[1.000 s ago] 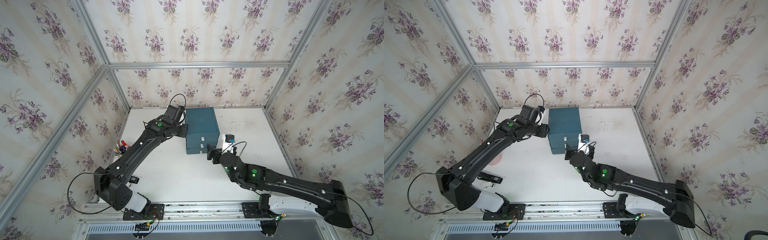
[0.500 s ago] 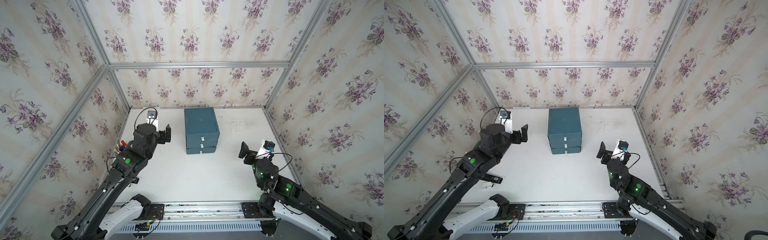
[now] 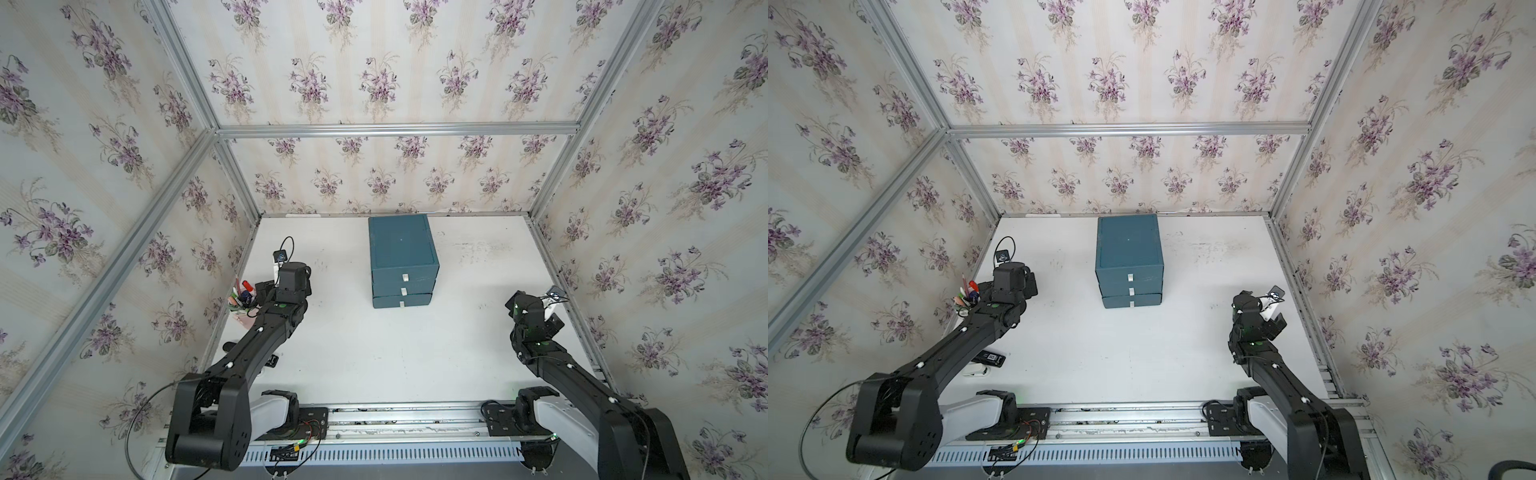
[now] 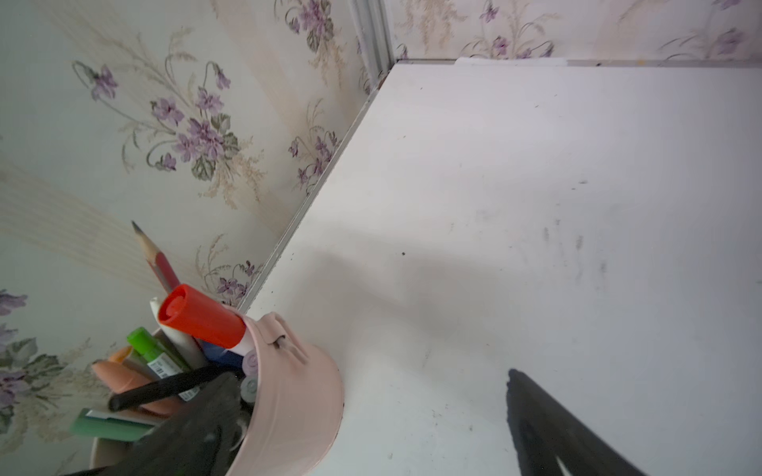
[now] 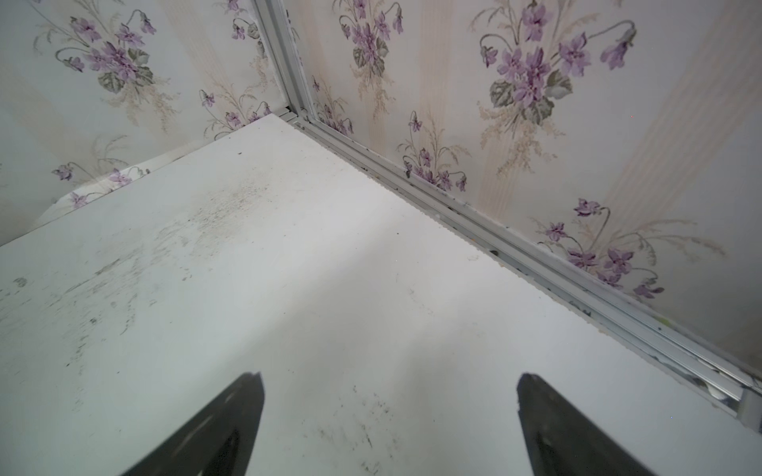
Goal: Place the umbrella in the drawer by color
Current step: Reset both arms
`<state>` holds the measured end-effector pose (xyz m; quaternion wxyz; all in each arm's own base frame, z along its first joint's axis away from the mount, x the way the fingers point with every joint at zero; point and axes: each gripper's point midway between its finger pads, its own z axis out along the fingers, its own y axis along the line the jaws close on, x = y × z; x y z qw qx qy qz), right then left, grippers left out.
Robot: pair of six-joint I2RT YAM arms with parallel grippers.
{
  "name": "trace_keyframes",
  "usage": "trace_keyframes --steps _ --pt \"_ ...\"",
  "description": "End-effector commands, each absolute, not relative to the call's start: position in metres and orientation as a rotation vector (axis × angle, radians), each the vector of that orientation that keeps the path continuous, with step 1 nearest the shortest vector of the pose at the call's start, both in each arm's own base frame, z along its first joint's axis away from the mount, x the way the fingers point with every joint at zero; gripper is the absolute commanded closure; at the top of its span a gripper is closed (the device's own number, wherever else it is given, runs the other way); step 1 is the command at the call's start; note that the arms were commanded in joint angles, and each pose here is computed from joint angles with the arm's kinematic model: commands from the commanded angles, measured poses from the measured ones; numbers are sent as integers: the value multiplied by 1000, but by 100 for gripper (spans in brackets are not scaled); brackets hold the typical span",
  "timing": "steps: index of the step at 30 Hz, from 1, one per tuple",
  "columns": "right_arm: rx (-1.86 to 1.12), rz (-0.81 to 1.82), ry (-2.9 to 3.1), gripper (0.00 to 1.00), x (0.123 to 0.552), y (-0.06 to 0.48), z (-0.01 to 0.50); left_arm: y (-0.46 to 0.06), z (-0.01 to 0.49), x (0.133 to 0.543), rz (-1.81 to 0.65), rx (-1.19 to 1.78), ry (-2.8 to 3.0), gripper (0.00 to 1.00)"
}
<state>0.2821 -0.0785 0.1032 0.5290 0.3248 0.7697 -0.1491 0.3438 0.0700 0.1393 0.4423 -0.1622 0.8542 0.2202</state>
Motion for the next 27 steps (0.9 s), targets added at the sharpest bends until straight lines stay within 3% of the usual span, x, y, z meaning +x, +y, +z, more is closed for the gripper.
trace_keyframes --steps 1,6,10,14,27 --pt "807 -355 1679 0 294 -86 122 73 142 363 474 -442 2024 0" --pt "696 -395 1697 0 317 -82 126 62 119 372 413 -330 2037 0" --pt "382 -131 1660 0 346 -34 141 52 114 382 345 -241 1982 0" --pt "167 -87 1662 0 360 -9 144 20 94 397 216 -24 2017 0" --pt "161 -53 1695 0 371 -10 123 17 93 396 212 -9 2022 0"
